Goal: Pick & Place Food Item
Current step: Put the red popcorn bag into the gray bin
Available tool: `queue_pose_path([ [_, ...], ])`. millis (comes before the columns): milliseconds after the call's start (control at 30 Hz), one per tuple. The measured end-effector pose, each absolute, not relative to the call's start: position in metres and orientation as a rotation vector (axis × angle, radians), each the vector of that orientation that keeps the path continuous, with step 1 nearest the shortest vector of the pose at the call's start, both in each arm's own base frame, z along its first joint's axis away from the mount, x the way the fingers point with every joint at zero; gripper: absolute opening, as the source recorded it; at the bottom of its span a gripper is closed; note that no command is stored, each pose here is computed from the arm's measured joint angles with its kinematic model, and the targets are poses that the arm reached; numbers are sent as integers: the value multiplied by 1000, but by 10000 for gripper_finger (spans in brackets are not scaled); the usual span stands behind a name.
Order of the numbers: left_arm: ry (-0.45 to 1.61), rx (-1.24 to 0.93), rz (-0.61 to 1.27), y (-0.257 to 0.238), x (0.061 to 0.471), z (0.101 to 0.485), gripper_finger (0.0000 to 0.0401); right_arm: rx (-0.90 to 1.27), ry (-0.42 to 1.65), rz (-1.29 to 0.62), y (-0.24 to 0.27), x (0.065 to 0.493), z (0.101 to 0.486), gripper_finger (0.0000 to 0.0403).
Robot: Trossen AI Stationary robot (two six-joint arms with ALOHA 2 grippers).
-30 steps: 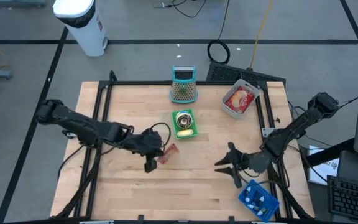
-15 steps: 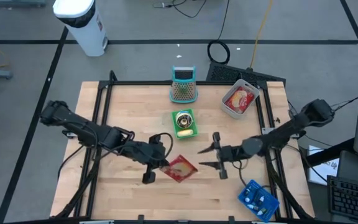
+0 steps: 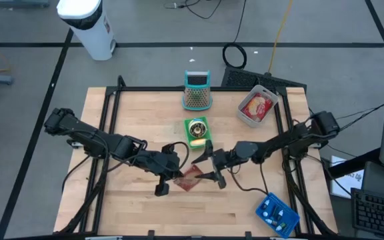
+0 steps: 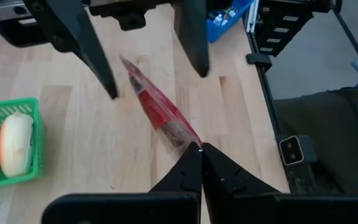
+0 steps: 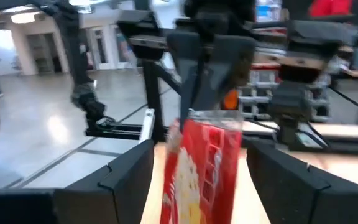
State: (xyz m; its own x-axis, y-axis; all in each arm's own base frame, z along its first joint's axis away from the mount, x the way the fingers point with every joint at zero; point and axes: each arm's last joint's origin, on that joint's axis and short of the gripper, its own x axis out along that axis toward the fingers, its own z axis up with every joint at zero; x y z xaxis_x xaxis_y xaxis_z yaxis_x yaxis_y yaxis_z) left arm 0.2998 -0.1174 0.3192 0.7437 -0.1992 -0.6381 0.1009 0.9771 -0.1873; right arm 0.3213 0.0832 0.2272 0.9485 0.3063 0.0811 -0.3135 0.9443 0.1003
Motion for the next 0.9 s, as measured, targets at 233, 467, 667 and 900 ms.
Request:
queue_pose_path([
  [233, 704, -147, -184, -118, 300, 320, 0, 78, -65, 415, 85, 334, 230, 232],
  [467, 697, -141, -189, -118, 301, 321, 0, 85, -39, 425, 87, 342, 227, 173],
  [667, 696, -141, -189, -118, 301, 321, 0, 32, -67, 501, 89, 341, 230, 57],
  [900, 677, -121, -195, -119, 302, 322, 4, -15, -72, 548, 92, 339, 230, 3],
])
